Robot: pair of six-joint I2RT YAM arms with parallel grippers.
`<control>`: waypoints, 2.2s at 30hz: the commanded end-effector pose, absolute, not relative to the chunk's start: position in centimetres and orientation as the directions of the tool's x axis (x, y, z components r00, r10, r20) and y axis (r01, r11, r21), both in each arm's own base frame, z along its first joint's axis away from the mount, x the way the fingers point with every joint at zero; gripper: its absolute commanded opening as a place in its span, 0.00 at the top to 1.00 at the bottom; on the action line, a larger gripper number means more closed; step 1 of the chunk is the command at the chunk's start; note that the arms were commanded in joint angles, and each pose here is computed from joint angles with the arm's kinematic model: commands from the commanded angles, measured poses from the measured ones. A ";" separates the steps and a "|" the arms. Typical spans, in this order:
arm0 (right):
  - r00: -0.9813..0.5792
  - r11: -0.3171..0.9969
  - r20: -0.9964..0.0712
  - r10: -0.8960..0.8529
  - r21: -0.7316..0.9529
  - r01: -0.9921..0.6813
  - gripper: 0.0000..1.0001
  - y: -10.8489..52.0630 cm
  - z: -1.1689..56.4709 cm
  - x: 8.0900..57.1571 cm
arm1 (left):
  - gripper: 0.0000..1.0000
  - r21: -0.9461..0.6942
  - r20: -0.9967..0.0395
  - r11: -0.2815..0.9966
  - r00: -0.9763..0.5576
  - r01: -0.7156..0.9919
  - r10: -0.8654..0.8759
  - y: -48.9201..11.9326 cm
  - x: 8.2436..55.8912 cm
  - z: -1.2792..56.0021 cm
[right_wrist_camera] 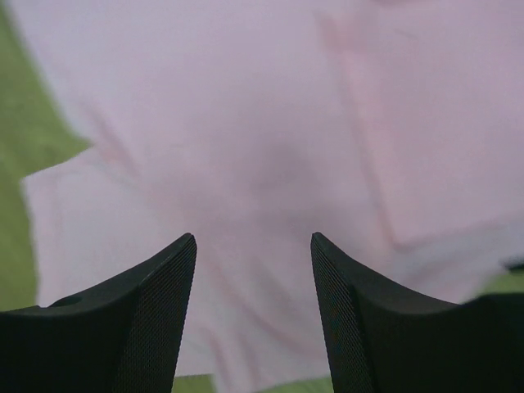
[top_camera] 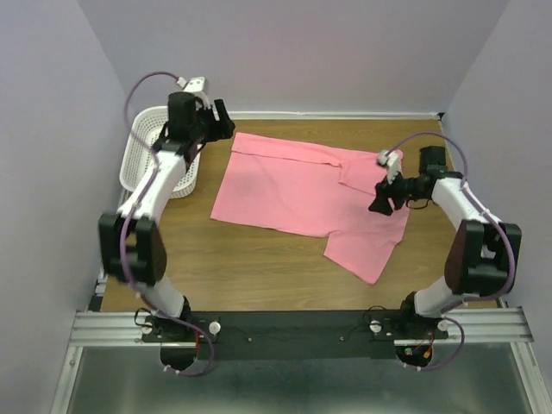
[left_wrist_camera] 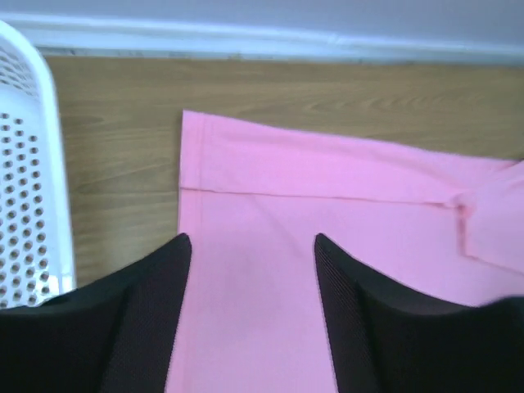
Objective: Fold and stack the t-shirts
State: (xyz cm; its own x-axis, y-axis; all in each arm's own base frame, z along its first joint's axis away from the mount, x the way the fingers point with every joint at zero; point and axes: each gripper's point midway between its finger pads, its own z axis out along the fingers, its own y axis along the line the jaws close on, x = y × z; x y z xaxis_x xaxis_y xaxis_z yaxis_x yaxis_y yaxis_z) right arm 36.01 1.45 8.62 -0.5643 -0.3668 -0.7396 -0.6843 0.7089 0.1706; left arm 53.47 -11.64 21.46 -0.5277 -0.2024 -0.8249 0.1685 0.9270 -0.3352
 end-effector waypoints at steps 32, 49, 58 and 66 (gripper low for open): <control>0.055 0.045 -0.488 -0.871 -0.190 -0.981 0.42 12.1 5.1 18.1 | 0.55 -0.505 -0.483 0.695 -0.500 -0.513 -0.719 -5.7 32.8 4.8; 0.069 0.029 -0.496 -0.866 -0.187 -0.982 0.41 12.3 5.7 17.9 | 0.72 -0.433 -0.499 0.725 -0.527 -0.535 -0.687 -5.9 34.9 2.3; 0.172 -0.186 -0.416 -0.893 -0.007 -0.982 0.44 11.0 5.3 14.9 | 0.98 -0.503 -0.574 0.774 -0.522 -0.384 -0.631 -7.2 35.0 6.0; 0.176 -0.196 -0.292 -0.940 0.041 -0.980 0.53 8.6 4.3 14.3 | 1.00 -0.527 -0.580 0.781 -0.531 -0.335 -0.618 -7.7 34.4 6.5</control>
